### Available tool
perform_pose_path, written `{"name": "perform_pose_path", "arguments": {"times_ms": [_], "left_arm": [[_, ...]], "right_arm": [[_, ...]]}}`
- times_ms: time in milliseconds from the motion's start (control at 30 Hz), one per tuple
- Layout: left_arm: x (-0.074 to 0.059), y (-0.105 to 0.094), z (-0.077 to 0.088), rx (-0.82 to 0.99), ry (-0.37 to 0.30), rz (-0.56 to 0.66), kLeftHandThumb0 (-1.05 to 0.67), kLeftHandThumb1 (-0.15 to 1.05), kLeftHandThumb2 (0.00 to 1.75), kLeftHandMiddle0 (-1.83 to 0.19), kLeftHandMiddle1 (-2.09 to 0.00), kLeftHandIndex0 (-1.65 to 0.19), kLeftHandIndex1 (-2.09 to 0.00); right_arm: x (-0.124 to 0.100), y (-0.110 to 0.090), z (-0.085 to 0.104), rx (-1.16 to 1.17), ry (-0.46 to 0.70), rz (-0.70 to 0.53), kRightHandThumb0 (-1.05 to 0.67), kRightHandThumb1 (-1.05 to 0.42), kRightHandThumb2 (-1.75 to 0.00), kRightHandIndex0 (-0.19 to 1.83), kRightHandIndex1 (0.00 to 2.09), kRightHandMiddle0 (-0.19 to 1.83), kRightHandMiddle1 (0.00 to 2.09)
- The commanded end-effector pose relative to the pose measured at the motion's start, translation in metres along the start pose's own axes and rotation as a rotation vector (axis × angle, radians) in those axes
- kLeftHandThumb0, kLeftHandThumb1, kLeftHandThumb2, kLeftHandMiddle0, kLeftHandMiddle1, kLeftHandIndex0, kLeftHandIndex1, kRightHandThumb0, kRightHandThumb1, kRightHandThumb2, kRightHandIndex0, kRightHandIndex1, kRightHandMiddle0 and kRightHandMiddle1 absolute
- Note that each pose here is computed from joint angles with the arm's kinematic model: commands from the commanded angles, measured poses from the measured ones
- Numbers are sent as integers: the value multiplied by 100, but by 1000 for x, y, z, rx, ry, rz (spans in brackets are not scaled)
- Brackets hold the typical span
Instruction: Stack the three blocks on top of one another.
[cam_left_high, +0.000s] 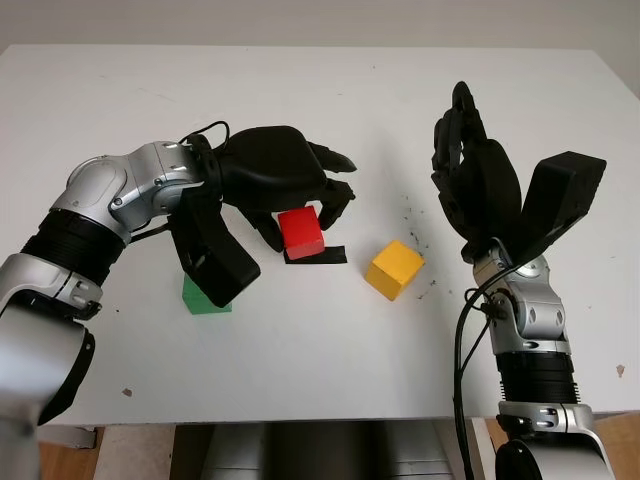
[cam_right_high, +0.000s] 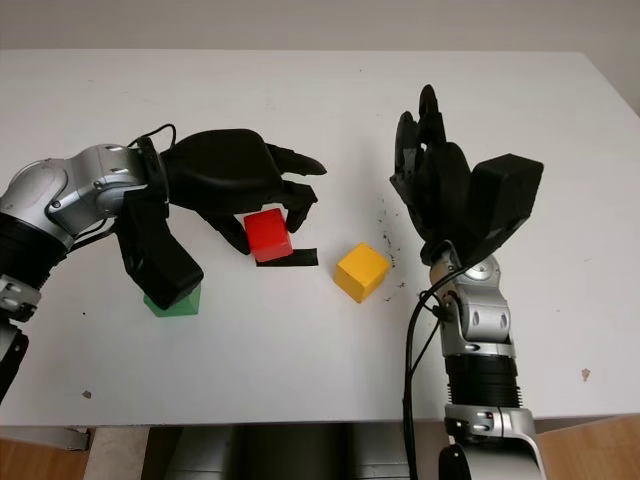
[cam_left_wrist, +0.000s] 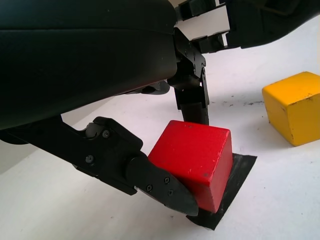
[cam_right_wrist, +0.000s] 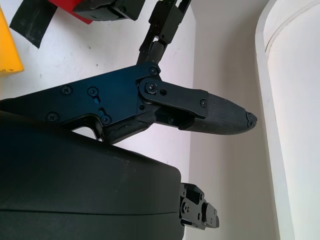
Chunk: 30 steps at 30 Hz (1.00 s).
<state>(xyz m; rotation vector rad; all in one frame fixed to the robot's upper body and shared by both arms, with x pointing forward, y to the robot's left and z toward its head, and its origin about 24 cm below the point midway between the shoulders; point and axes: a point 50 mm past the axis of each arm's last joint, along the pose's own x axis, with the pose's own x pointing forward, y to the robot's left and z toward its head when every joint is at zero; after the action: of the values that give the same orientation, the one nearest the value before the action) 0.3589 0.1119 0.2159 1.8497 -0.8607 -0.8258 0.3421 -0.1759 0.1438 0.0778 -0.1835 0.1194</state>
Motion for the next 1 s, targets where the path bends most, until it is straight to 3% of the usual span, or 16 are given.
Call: {"name": "perform_pose_path", "arguments": {"times_ms": [0,400,967], "left_arm": [[5,10,0,28,-18,29,-40,85,5,-27,-6,-53,-136],[14,11,6,82,-70,41,-47,87,5,-29,-7,-50,-140],[22,2,11,75,-86,1,-44,87,6,-26,-5,-48,-135]], "right_arm": [[-3,-1,3,-6,-17,-7,-76,-105,-66,-19,0,-19,0],[-4,0,2,4,-11,0,-75,-105,-67,-19,0,-19,0],[-6,0,3,-3,-5,-3,-75,-105,-67,-19,0,-19,0]]}}
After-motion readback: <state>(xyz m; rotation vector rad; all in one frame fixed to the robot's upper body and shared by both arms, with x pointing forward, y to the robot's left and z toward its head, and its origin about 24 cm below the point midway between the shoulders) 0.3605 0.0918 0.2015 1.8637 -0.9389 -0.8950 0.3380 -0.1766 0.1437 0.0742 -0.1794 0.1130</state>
